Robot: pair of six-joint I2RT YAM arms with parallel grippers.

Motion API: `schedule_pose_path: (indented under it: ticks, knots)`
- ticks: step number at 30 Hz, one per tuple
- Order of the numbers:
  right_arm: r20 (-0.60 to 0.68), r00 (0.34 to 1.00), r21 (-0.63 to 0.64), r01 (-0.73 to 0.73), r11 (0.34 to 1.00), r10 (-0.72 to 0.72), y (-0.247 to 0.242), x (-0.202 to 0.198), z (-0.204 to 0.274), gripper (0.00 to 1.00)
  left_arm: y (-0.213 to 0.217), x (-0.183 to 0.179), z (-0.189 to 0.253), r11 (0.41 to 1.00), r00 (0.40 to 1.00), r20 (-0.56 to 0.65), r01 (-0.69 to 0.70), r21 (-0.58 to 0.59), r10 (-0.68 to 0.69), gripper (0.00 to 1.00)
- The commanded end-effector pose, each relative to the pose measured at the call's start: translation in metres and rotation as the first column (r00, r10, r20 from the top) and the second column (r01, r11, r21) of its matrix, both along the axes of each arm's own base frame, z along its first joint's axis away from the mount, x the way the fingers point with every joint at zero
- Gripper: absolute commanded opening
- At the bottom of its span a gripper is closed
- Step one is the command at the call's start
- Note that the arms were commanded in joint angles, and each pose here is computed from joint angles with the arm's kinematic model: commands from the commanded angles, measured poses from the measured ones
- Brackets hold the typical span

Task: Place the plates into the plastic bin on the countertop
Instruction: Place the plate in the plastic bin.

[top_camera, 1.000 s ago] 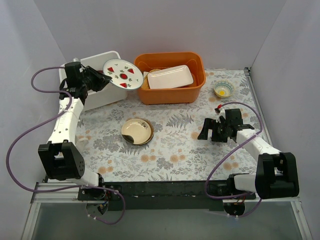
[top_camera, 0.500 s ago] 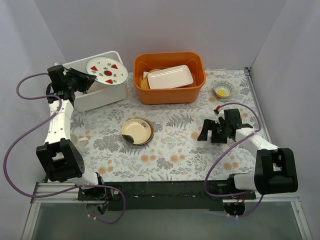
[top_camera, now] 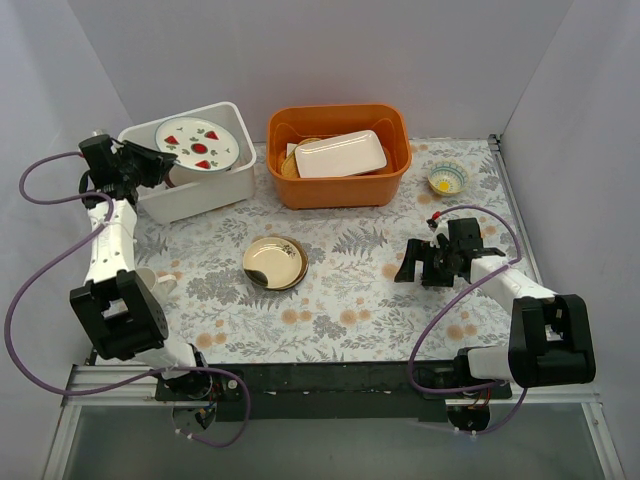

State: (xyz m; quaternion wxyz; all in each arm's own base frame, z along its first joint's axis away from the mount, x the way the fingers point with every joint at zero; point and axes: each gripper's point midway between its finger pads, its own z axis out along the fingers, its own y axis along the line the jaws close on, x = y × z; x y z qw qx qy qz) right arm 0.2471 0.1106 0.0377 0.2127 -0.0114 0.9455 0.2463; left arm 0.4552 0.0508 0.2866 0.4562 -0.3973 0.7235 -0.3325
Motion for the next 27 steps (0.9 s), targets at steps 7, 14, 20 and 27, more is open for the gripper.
schedule_pose_path:
  ticks: [7,14,20,27]
  knots:
    - [0.024,1.000,0.017,-0.017,1.000,0.017,0.003,-0.002,-0.003,0.98,0.026,0.023,0.013,0.999,0.996,0.094,-0.006,0.038,0.002,0.00]
    - [0.019,1.000,0.023,-0.016,1.000,0.016,0.005,-0.002,-0.008,0.98,0.044,0.034,-0.016,0.998,0.999,0.040,-0.034,0.053,0.032,0.00]
    - [0.007,1.000,0.016,-0.022,1.000,0.022,0.007,-0.004,-0.015,0.98,0.054,0.043,-0.040,0.999,0.999,-0.001,-0.034,0.038,0.034,0.00]
    - [-0.003,1.000,0.007,-0.025,1.000,0.025,0.008,-0.005,-0.020,0.98,0.061,0.054,-0.054,0.999,0.999,-0.019,-0.032,0.041,0.032,0.00]
